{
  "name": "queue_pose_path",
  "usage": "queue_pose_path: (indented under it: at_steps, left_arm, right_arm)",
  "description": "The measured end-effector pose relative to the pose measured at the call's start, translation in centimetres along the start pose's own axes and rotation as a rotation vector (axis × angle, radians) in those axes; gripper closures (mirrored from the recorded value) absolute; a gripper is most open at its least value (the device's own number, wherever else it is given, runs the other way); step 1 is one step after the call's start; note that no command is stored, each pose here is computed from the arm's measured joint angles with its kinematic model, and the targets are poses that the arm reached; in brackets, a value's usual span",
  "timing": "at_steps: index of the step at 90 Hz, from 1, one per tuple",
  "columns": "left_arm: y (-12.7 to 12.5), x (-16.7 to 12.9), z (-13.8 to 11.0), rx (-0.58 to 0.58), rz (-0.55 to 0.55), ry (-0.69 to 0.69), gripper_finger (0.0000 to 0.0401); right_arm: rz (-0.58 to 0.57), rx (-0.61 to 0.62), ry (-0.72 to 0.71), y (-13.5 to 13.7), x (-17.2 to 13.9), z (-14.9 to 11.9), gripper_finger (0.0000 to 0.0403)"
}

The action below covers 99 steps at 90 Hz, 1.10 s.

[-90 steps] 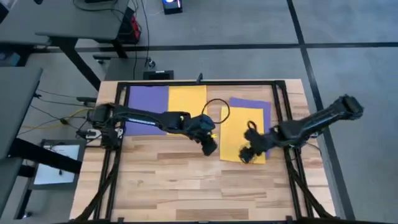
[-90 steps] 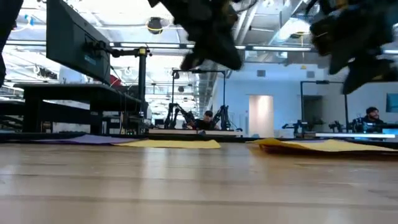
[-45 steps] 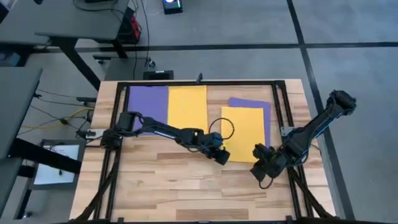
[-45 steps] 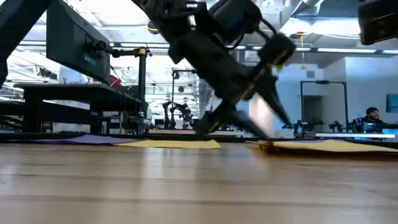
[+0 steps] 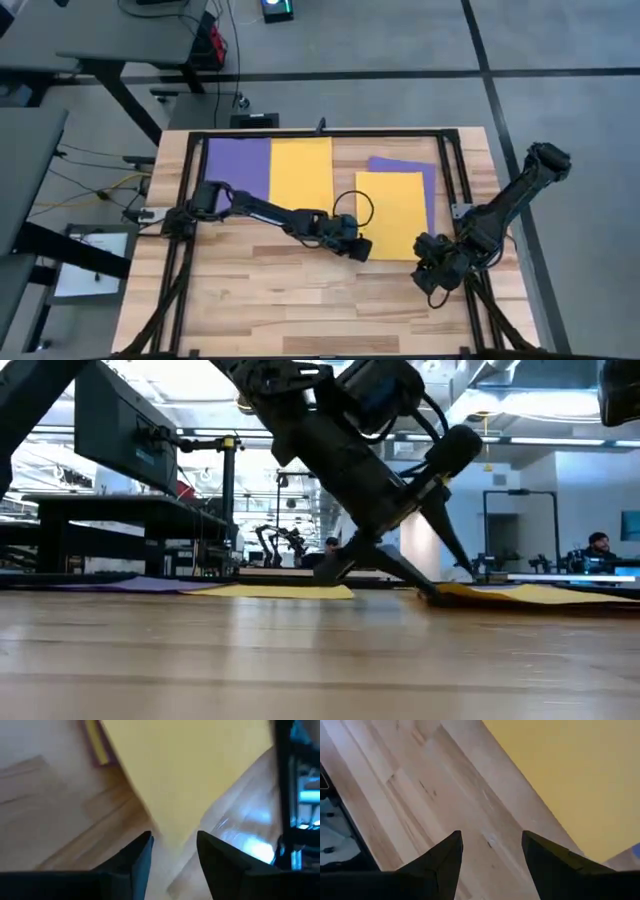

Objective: Organize paper
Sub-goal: Stack the yellow paper on top of the yellow paper

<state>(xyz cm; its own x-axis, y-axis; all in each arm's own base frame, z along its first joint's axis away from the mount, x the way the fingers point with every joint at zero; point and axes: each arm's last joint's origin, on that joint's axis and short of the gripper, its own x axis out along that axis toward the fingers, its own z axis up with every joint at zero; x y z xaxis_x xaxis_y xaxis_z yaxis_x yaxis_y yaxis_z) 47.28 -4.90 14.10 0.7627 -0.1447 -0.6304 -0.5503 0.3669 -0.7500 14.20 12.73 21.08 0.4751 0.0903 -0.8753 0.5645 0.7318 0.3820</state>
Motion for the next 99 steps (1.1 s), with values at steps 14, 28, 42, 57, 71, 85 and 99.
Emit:
queue_pose_path:
  at_steps: [14,28,42,57,71,85,99]
  left_arm:
    - [0.4,0.8,-0.1,-0.037,-0.013,-0.01,0.0261]
    - [0.5,0.8,0.1,-0.036,0.016,-0.1,0.0267]
    - [0.5,0.8,0.5,0.006,0.012,-0.115,0.0346]
    - [0.7,0.6,0.2,0.087,0.035,-0.038,0.0397]
    - [-0.8,-3.5,0.2,0.168,0.138,0.048,0.0401]
    - [-2.1,-10.6,1.0,0.272,0.349,0.021,0.0401]
    - [-0.9,-16.5,3.6,0.316,0.564,-0.072,0.0401]
  right_arm:
    - [0.001,0.009,-0.006,0.0,0.0,0.2,0.0209]
    - [0.004,0.013,-0.006,0.0,0.0,0.1,0.0209]
    - [0.003,0.014,-0.007,0.0,0.0,0.2,0.0209]
    - [-0.006,0.014,-0.021,-0.1,0.1,0.4,0.0209]
    - [-0.012,0.008,-0.031,-0.1,0.1,0.6,0.0209]
    - [-0.014,0.012,-0.069,-0.1,0.3,1.3,0.0209]
    - [-0.032,0.08,-0.11,-0.5,0.6,2.9,0.0209]
